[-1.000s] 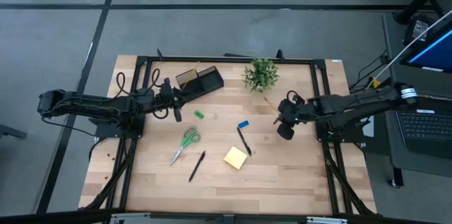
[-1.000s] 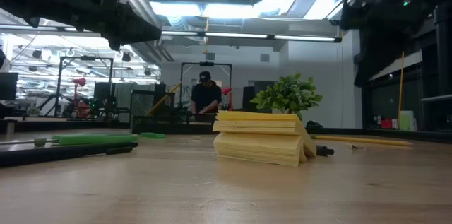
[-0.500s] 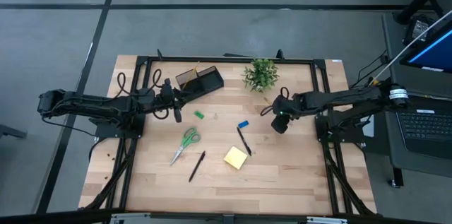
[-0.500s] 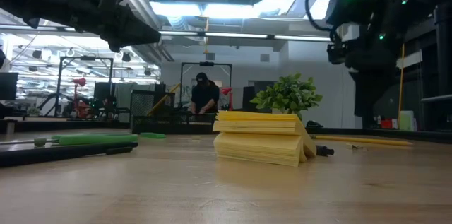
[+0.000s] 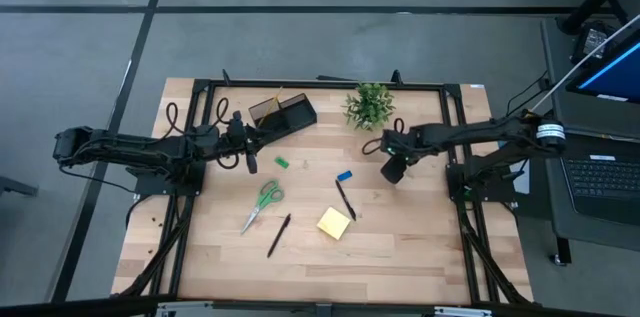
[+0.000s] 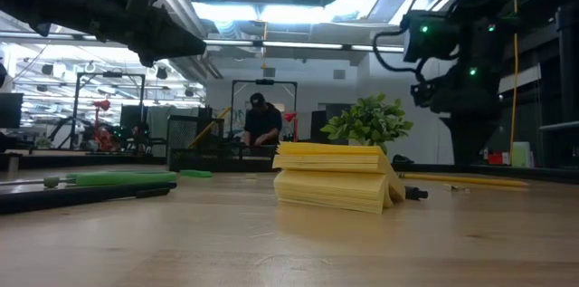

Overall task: Pick and place office supplies into organizer
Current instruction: Put the pencil into the desk organizer

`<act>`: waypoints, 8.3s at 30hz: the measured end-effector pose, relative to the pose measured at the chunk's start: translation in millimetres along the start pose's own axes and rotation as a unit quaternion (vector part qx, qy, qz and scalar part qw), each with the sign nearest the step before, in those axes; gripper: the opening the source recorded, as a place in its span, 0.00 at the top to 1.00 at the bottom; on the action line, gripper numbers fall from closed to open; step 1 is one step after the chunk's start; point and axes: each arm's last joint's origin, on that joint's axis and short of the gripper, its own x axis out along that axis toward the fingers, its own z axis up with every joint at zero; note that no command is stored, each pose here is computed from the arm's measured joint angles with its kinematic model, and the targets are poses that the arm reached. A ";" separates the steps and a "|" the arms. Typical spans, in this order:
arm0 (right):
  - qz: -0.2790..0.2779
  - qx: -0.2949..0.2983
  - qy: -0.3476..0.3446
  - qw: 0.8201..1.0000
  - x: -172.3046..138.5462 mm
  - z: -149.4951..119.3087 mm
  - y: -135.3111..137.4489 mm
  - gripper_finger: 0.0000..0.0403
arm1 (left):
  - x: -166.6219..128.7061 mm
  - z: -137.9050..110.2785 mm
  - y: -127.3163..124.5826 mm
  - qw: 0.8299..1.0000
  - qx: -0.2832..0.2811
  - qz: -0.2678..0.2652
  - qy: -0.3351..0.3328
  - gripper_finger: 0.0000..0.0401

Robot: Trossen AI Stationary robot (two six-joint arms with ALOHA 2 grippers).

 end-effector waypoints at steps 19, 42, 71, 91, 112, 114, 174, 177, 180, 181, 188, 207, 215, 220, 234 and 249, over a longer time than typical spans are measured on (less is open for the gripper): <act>0.007 0.016 0.039 0.999 21.4 11.4 -11.2 0.67 | 0.0 -2.6 0.3 1.000 0.003 0.002 0.013 0.84; 0.030 0.033 0.053 0.998 21.9 10.2 -10.1 0.74 | -0.1 -4.6 0.6 1.000 0.007 0.003 0.023 0.84; 0.041 0.046 0.061 0.996 22.1 9.4 -9.4 0.85 | -0.1 -4.7 0.6 1.000 0.008 0.003 0.023 0.83; 0.045 0.031 0.055 0.997 22.2 10.4 -8.8 0.93 | -0.1 -4.6 0.6 1.000 0.008 0.003 0.023 0.84; 0.066 -0.008 0.019 0.998 7.3 30.2 -0.4 0.93 | -0.1 -4.6 0.7 1.000 0.008 0.003 0.023 0.85; 0.073 -0.015 0.008 0.997 2.6 35.4 2.6 0.93 | -0.1 -4.7 0.6 1.000 0.009 0.003 0.023 0.85; 0.185 -0.222 -0.123 0.949 -8.7 102.7 116.3 0.69 | 20.1 7.1 -12.8 0.989 0.049 -0.105 -0.089 0.71; 0.176 -0.225 -0.102 0.953 -3.5 114.0 125.6 0.69 | 20.2 7.0 -12.8 0.989 0.049 -0.105 -0.088 0.71; 0.145 -0.232 -0.075 0.959 -1.3 123.4 131.7 0.69 | 20.2 6.7 -12.7 0.990 0.050 -0.104 -0.087 0.71; 0.130 -0.232 -0.068 0.961 0.2 126.2 133.3 0.69 | 20.3 6.4 -12.7 0.990 0.050 -0.104 -0.085 0.71; 0.111 -0.240 -0.051 0.963 12.3 130.5 147.5 0.69 | 20.6 4.6 -12.6 0.990 0.052 -0.104 -0.076 0.71; 0.114 -0.205 -0.044 0.971 32.7 124.6 163.3 0.69 | 20.6 4.2 -12.6 0.990 0.052 -0.104 -0.074 0.71; 0.107 -0.185 -0.034 0.976 42.7 128.8 158.0 0.69 | 20.6 4.2 -12.6 0.990 0.052 -0.104 -0.074 0.71; 0.122 -0.184 -0.024 0.975 43.1 130.0 155.9 0.69 | 20.6 4.2 -12.6 0.990 0.052 -0.104 -0.074 0.71; 0.119 -0.144 -0.013 0.982 45.8 135.2 146.6 0.74 | 20.6 4.2 -12.6 0.990 0.051 -0.105 -0.074 0.71; 0.082 -0.184 -0.033 0.979 45.1 123.6 160.9 0.78 | 20.6 4.2 -12.6 0.991 0.050 -0.105 -0.074 0.71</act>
